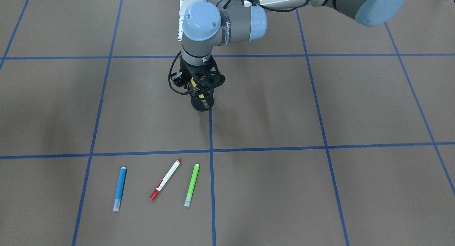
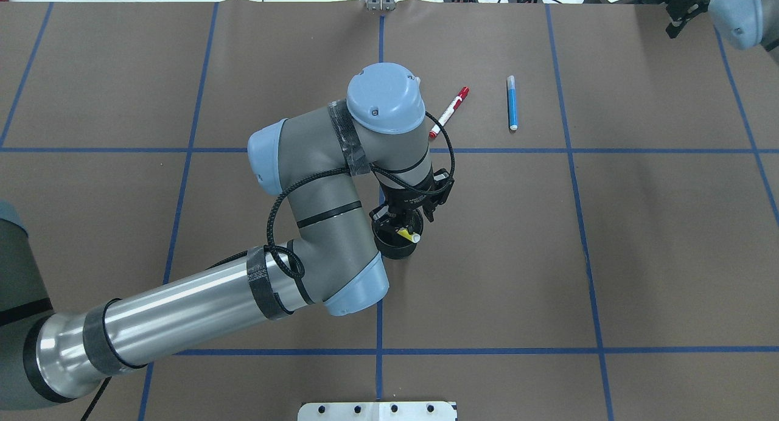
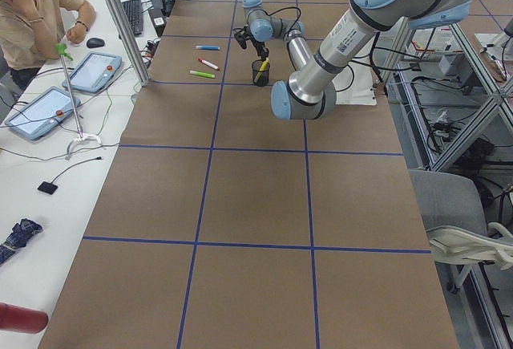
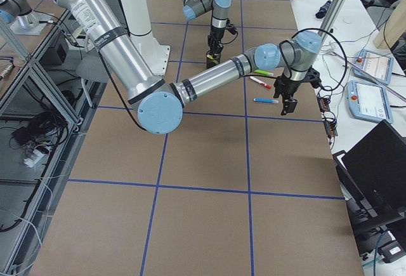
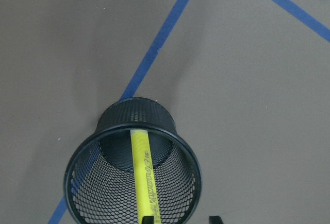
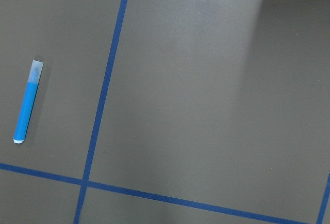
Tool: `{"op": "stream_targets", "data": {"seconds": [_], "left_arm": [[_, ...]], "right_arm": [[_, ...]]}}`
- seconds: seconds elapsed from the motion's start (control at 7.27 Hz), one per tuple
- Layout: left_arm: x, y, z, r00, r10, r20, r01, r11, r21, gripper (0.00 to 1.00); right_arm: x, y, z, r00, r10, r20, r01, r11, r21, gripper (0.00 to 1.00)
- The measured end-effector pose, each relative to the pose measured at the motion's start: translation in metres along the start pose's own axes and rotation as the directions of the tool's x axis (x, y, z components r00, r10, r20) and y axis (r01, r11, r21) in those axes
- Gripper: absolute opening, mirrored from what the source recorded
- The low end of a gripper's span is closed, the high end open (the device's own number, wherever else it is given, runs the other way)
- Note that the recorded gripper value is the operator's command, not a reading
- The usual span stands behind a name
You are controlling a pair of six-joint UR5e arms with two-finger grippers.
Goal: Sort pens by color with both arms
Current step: 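Lower the left gripper into the cup and grasp the yellow highlighter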
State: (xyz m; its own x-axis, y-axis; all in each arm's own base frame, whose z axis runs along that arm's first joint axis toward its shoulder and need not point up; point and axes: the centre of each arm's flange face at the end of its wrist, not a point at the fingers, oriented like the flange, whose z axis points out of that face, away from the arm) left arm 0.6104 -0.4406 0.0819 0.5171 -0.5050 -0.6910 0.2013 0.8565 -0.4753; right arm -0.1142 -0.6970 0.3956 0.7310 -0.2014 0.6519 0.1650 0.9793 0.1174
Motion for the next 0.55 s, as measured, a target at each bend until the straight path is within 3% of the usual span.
{"op": "stream_targets", "data": {"seconds": [0.55], "left_arm": [[-0.0044, 0.0072, -0.0134, 1.000, 0.000, 0.012, 0.000, 1.000, 0.001, 0.47]], "right_arm": [[0.0005, 0.0019, 0.0013, 1.000, 0.001, -0.002, -0.001, 1.000, 0.000, 0.99]]}}
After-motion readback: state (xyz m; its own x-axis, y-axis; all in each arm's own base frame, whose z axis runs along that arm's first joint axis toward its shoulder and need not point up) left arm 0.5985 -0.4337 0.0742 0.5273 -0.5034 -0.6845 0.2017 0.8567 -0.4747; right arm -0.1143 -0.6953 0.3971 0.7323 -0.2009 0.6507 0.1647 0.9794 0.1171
